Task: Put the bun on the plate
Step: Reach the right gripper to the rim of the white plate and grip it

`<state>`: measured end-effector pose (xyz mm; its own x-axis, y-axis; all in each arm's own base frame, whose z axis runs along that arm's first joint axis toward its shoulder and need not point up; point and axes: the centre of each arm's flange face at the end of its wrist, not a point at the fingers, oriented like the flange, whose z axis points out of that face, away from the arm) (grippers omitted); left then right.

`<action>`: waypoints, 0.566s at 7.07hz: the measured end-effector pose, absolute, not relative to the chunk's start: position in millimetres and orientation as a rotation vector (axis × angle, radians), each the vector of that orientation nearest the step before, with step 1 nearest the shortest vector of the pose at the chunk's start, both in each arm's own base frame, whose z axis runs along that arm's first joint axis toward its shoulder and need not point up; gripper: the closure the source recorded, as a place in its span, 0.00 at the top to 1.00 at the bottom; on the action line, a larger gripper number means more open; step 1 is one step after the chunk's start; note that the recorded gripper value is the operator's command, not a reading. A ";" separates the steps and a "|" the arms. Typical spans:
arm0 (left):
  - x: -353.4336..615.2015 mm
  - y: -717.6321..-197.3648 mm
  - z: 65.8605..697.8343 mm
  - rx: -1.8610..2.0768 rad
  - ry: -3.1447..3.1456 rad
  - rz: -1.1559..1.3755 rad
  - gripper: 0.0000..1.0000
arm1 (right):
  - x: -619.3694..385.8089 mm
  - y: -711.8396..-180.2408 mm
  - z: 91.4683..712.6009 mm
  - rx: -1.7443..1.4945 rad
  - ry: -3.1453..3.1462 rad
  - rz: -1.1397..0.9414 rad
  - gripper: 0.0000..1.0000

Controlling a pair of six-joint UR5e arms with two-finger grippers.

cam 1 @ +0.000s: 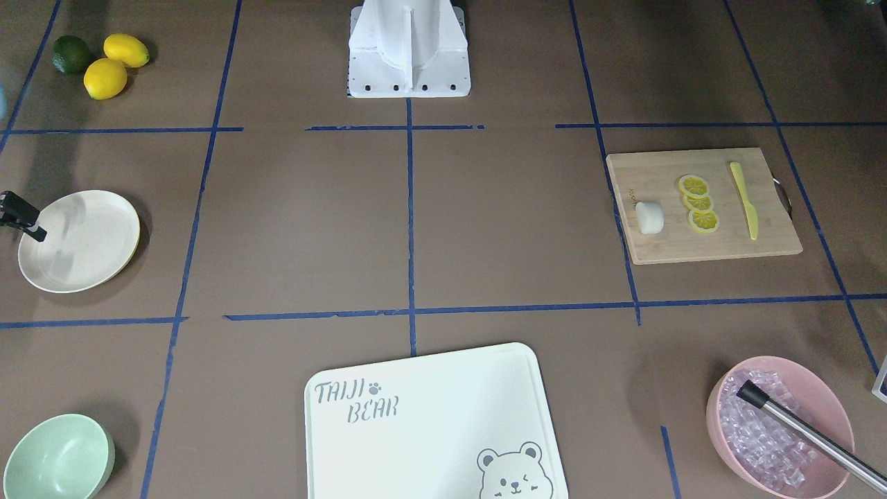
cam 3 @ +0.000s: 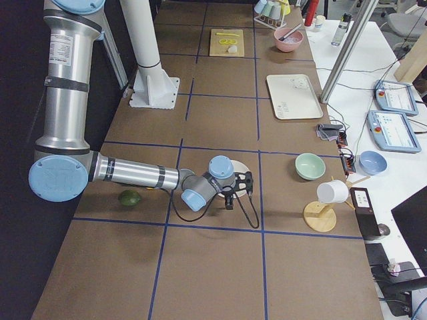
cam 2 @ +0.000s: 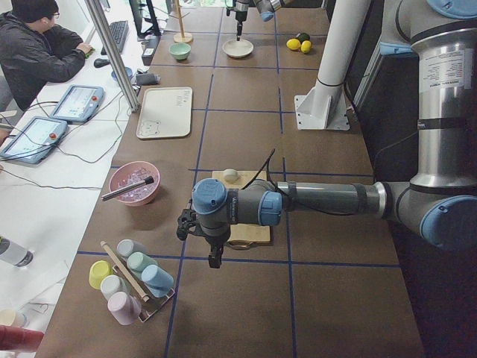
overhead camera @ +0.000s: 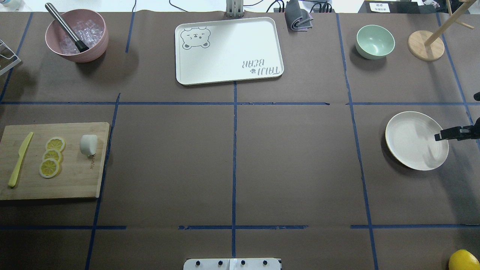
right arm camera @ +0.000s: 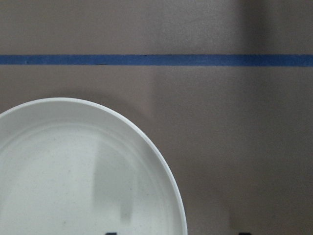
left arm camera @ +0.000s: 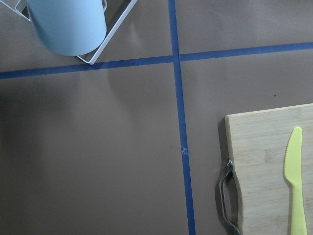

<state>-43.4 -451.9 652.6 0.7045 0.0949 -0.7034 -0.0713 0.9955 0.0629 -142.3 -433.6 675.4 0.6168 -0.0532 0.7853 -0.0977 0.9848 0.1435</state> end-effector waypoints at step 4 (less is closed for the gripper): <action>-43.0 -452.6 651.4 0.035 0.787 0.093 1.00 | -144.0 -433.8 683.2 0.167 -0.907 0.020 0.00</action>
